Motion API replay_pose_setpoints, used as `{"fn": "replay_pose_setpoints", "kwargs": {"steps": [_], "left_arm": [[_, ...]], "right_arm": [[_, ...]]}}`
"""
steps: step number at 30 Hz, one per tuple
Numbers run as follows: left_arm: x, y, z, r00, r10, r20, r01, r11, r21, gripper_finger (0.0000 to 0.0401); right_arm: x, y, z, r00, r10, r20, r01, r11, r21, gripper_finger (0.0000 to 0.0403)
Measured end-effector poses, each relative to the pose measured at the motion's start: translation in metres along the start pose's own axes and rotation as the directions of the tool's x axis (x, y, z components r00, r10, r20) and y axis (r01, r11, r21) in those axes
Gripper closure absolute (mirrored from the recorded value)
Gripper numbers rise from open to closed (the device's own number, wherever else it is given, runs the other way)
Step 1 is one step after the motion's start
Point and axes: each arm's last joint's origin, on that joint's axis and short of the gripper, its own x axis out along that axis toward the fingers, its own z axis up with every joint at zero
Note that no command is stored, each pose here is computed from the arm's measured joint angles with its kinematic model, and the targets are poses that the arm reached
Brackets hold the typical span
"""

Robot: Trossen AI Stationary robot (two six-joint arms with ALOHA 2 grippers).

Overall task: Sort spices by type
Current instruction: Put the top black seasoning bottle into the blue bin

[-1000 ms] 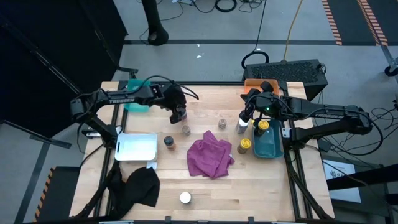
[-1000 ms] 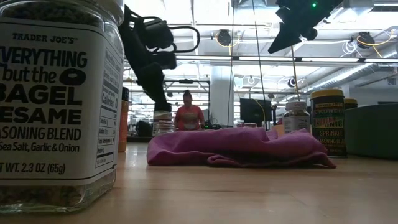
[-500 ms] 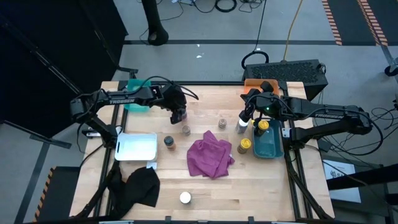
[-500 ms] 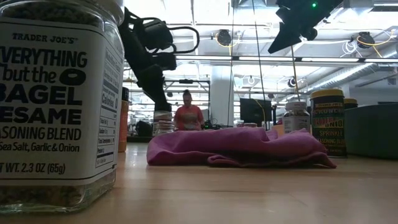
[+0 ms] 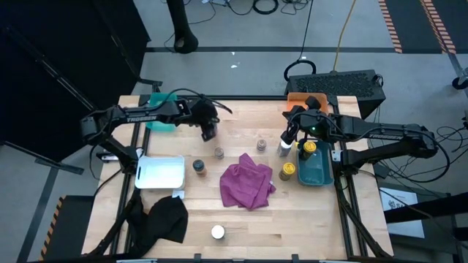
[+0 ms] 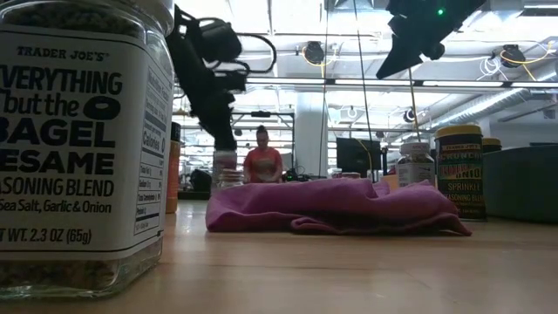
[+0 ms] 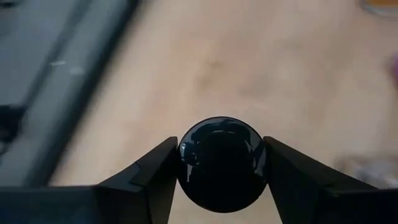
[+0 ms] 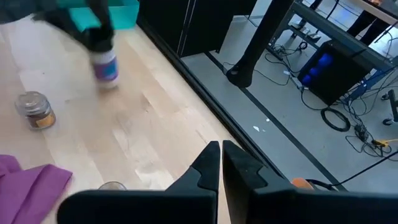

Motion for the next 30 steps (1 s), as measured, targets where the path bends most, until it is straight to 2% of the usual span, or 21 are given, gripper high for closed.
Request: {"fn": "replay_pose_setpoints", "kwargs": {"steps": [4,7,10,13,16,21,24,30], "left_arm": [[-0.026,0.024,0.004,0.986,0.16,0.044,-0.154,0.981,-0.12,0.019],[-0.051,0.048,0.001,0.97,0.225,0.09,-0.197,0.948,-0.251,0.019],[-0.075,0.074,-0.012,0.953,0.297,0.062,-0.254,0.893,-0.372,0.019],[-0.094,0.094,-0.025,0.92,0.391,0.011,-0.342,0.816,-0.467,0.019],[-0.106,0.106,-0.038,0.889,0.454,-0.061,-0.42,0.755,-0.503,0.019],[-0.108,0.123,-0.055,0.872,0.469,-0.14,-0.464,0.7,-0.543,0.019],[-0.1,0.127,-0.066,0.881,0.444,-0.162,-0.453,0.694,-0.559,0.019],[-0.089,0.132,-0.086,0.899,0.417,-0.131,-0.402,0.672,-0.622,0.019]], "right_arm": [[0.001,-0.002,0.0,1.0,-0.008,-0.002,0.008,1.0,0.018,0.0403],[0.001,-0.002,0.0,1.0,-0.005,-0.004,0.006,1.0,0.025,0.0403],[0.001,-0.002,0.0,1.0,-0.001,-0.004,0.001,0.999,0.034,0.0403],[0.001,-0.001,-0.001,1.0,0.022,-0.01,-0.022,0.999,0.036,0.0403],[0.001,-0.001,-0.001,1.0,0.023,-0.01,-0.023,0.999,0.038,0.0403],[0.001,-0.001,-0.001,1.0,0.023,-0.012,-0.023,0.999,0.044,0.0403],[0.001,-0.001,-0.001,0.999,0.041,-0.015,-0.04,0.998,0.044,0.0403],[0.003,0.0,-0.002,0.999,0.046,-0.02,-0.045,0.998,0.041,0.0403]]}}
